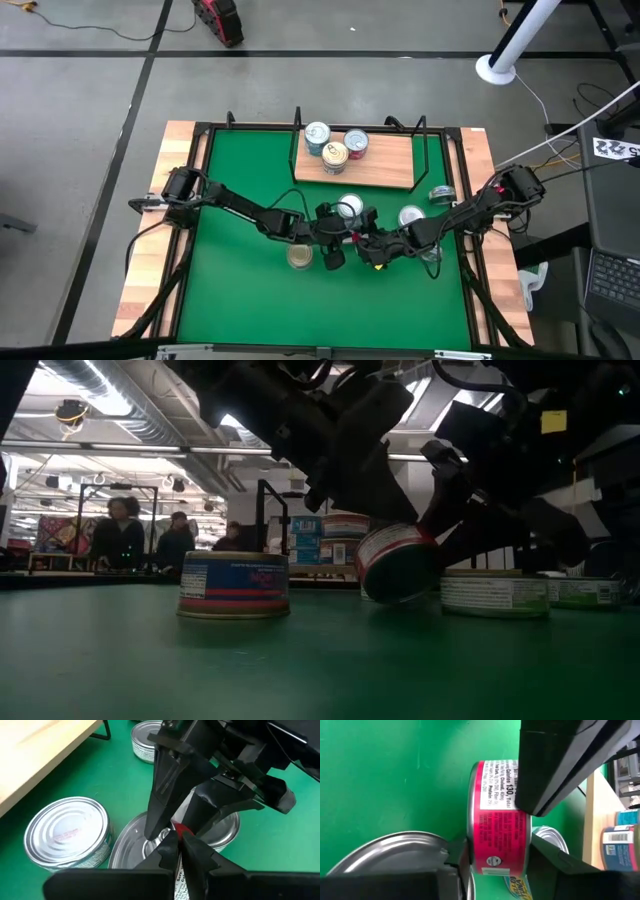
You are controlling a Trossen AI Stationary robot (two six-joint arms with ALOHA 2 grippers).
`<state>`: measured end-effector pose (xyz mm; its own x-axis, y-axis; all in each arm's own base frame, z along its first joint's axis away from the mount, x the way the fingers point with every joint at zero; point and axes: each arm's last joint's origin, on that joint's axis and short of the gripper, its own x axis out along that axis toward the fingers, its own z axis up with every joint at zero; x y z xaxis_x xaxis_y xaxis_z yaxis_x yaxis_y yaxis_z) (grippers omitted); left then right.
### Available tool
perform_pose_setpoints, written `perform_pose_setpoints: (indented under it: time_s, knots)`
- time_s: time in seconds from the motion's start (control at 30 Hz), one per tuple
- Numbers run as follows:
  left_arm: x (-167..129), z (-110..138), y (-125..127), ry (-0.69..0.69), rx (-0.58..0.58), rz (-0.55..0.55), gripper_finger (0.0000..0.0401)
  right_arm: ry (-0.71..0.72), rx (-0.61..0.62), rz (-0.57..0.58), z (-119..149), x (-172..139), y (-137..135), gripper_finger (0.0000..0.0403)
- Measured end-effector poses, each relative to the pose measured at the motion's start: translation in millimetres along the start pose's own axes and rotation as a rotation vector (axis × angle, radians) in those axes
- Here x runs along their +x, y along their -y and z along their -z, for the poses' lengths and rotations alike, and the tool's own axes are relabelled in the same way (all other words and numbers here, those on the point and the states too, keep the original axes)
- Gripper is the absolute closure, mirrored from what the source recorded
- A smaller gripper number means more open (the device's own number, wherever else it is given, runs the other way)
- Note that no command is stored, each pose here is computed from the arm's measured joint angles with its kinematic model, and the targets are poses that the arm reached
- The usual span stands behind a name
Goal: Stack canned seafood by type on shelf
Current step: Stack the red tuna can on top of the red tuna can on the shelf
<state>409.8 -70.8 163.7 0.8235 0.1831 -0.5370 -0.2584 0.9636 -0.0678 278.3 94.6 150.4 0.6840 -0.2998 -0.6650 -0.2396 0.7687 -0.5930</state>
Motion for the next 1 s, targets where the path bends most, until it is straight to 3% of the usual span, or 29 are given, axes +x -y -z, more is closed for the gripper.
perform_pose_setpoints:
  time_s: [0.2,0.47,1.0]
  knots:
    - [-3.6,-2.1,0.4,-0.006,0.026,0.008,0.0338,0.000,0.005,0.002,0.0,0.0,0.3,0.0253]
    - [-34.1,-22.0,-4.3,-0.029,0.146,0.006,0.0275,0.011,0.013,0.008,-14.1,-4.4,8.0,0.0264]
    - [-108.4,-51.6,-24.2,-0.103,0.203,-0.036,0.0294,-0.185,-0.114,-0.023,-38.7,-33.5,36.6,0.0262]
